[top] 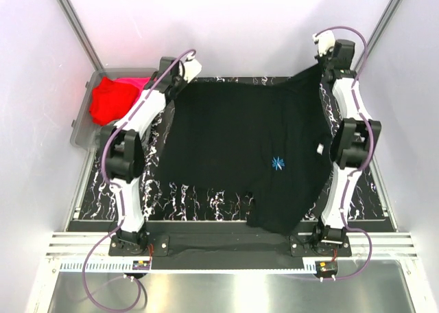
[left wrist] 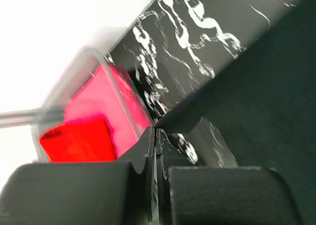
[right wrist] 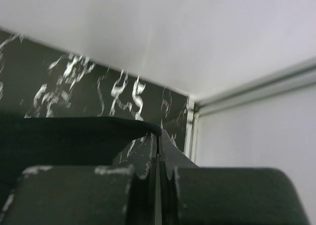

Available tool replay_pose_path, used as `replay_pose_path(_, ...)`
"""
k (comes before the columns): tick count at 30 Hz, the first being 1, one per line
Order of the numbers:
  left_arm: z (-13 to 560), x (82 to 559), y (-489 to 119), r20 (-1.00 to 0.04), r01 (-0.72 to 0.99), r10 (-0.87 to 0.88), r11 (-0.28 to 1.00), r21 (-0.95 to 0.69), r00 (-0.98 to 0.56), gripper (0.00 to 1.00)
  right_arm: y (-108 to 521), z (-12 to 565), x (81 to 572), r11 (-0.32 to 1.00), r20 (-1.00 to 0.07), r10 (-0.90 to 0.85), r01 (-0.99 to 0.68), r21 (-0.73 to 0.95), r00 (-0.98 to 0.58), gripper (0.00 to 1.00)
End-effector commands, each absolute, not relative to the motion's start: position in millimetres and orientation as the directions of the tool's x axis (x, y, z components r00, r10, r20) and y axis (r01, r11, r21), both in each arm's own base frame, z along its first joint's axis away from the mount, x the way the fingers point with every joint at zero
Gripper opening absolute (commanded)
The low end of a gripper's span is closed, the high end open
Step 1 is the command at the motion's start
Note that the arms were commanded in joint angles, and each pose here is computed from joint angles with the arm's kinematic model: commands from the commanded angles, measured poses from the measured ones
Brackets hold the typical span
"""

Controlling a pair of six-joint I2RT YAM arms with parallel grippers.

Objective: Fold and stack the t-shirts
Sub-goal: Flatten the tshirt out, then fold the tshirt

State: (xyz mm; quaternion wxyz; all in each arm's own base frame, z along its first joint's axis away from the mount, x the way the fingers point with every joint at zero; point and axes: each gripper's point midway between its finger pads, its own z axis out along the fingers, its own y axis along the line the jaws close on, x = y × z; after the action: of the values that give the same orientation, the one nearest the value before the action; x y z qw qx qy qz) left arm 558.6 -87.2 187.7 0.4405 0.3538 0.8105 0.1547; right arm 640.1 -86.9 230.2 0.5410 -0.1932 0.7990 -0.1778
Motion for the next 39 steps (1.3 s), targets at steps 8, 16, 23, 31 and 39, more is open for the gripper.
replay_pose_path(8, 239, 613, -73, -0.608, 0.259, 0.750, 0.661, 0.704, -0.262, 0.00, -89, 279, 686, 0.868, -0.848, -0.480, 0.023, -0.497, -0.223, 0.00)
replay_pose_path(16, 215, 612, -62, -0.589, 0.250, 0.750, 0.658, 0.711, -0.301, 0.00, -71, 253, 698, 0.861, -0.832, -0.496, -0.013, -0.509, -0.250, 0.00)
replay_pose_path(23, 197, 619, -59, -0.557, 0.281, 0.774, 0.630, 0.724, -0.302, 0.00, -66, 224, 671, 0.860, -0.790, -0.500, -0.092, -0.502, -0.355, 0.00)
replay_pose_path(31, 200, 640, -60, -0.536, 0.263, 0.805, 0.591, 0.763, -0.254, 0.00, -66, 241, 619, 0.847, -0.761, -0.523, -0.133, -0.515, -0.383, 0.00)
replay_pose_path(39, 203, 656, -63, -0.529, 0.238, 0.824, 0.566, 0.789, -0.204, 0.00, -74, 237, 588, 0.841, -0.734, -0.523, -0.120, -0.528, -0.434, 0.00)
